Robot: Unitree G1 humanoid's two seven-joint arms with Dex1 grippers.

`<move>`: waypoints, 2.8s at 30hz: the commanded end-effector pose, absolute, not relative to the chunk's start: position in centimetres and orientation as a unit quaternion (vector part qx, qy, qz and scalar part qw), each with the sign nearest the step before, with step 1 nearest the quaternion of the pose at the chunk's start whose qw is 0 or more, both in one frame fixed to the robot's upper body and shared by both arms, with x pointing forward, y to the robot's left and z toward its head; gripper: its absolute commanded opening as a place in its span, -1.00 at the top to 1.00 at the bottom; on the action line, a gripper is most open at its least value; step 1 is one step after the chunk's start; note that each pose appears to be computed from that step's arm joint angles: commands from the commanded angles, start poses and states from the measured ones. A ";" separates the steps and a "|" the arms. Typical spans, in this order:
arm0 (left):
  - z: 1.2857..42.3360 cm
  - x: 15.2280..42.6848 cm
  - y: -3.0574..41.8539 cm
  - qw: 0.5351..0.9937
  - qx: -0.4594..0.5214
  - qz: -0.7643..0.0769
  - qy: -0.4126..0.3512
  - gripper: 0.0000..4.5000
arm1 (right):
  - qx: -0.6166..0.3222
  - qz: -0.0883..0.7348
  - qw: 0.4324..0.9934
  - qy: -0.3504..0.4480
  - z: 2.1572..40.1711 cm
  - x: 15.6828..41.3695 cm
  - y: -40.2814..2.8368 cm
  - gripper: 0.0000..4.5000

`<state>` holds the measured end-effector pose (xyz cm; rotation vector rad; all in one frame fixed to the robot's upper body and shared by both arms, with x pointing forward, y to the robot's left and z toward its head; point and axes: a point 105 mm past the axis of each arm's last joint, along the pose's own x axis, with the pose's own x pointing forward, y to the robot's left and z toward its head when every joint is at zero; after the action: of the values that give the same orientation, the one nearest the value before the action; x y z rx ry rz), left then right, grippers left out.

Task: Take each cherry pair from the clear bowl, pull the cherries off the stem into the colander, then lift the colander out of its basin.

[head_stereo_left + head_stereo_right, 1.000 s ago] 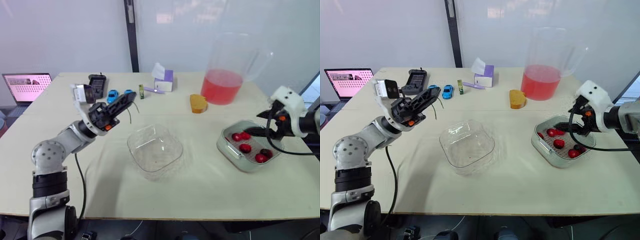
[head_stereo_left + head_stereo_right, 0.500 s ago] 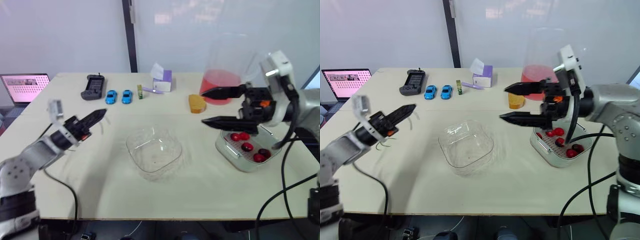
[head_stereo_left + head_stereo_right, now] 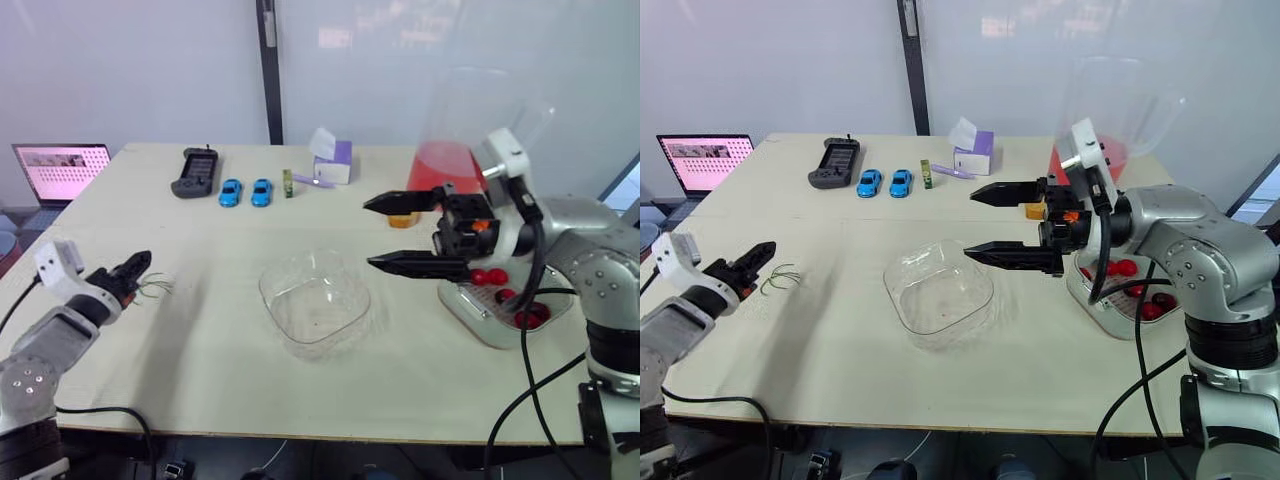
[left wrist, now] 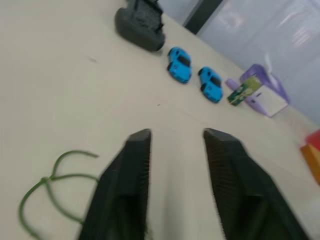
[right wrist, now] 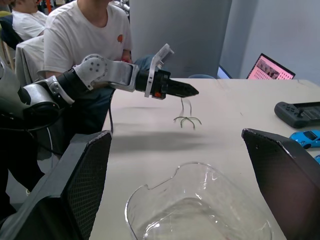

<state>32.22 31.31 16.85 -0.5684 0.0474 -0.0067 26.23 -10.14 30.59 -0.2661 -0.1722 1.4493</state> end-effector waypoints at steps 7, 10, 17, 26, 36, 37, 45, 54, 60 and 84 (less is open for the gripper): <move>20.7 30.7 30.0 0.960 -0.269 -0.030 -0.067 -0.99 | -0.117 0.654 0.743 -0.080 30.9 26.6 -10.4 -1.00; 21.8 30.3 29.1 0.962 -0.250 -0.049 -0.095 -0.99 | -0.115 0.652 0.746 -0.070 30.7 26.7 -10.8 -1.00; 24.2 26.9 21.2 0.934 -0.147 -0.310 -0.100 -0.99 | -0.130 0.603 0.787 -0.033 30.3 27.1 -13.8 -1.00; 21.7 23.3 21.4 0.870 0.036 -0.490 0.050 -0.99 | -0.171 0.428 0.881 0.106 25.6 27.1 -24.2 -1.00; 22.1 23.8 25.0 0.864 0.031 -0.499 0.066 -0.99 | -0.055 0.291 0.941 0.167 22.4 20.5 -32.9 -1.00; 21.6 23.7 25.3 0.860 0.024 -0.505 0.075 -0.99 | -0.054 0.278 0.943 0.172 22.2 19.5 -33.3 -1.00; 20.5 23.6 27.3 0.862 0.005 -0.495 0.109 -0.99 | -0.048 0.211 0.951 0.222 21.0 14.7 -34.2 -1.00; 21.2 24.4 24.8 0.844 0.008 -0.530 0.080 -0.99 | -0.056 0.253 0.940 0.222 21.4 16.9 -31.8 -1.00; 22.9 23.8 21.2 0.806 0.027 -0.591 0.041 -0.99 | -0.083 0.364 0.910 0.183 24.3 20.2 -26.0 -1.00; 24.1 22.7 14.8 0.745 0.002 -0.666 -0.040 -0.99 | -0.091 0.263 0.900 0.336 20.7 30.1 -22.9 -1.00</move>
<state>23.22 14.70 23.23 -0.0206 -0.0485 -1.4619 30.00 -22.39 19.87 -0.1657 0.7257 0.5617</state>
